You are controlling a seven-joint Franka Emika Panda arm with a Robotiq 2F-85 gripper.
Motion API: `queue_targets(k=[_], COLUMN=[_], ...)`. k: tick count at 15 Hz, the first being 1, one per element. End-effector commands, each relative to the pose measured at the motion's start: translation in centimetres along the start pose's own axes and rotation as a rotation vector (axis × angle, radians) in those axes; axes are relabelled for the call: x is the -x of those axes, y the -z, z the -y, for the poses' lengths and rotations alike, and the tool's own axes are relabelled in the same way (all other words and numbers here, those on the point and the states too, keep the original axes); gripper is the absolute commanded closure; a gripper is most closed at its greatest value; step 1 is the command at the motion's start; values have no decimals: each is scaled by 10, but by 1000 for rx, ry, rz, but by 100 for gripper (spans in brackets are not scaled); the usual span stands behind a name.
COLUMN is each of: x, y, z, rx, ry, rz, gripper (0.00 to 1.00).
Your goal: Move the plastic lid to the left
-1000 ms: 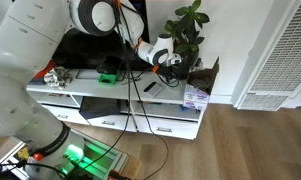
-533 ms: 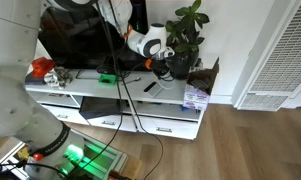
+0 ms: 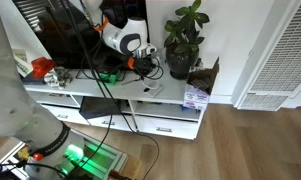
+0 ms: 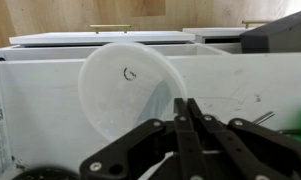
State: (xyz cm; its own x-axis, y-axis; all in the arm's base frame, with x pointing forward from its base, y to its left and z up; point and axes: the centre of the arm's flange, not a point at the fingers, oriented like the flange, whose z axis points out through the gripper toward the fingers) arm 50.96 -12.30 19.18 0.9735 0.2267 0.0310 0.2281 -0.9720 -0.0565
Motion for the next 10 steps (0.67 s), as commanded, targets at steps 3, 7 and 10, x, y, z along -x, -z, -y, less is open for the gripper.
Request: queue_targets(k=[3,7,10], x=[23,27,26], y=[11,13,20], z=[20,20,29], rx=[-3,-1,-15], ry=[68,77,110], rz=[-3,-3,-15], gripper=[95,95,99])
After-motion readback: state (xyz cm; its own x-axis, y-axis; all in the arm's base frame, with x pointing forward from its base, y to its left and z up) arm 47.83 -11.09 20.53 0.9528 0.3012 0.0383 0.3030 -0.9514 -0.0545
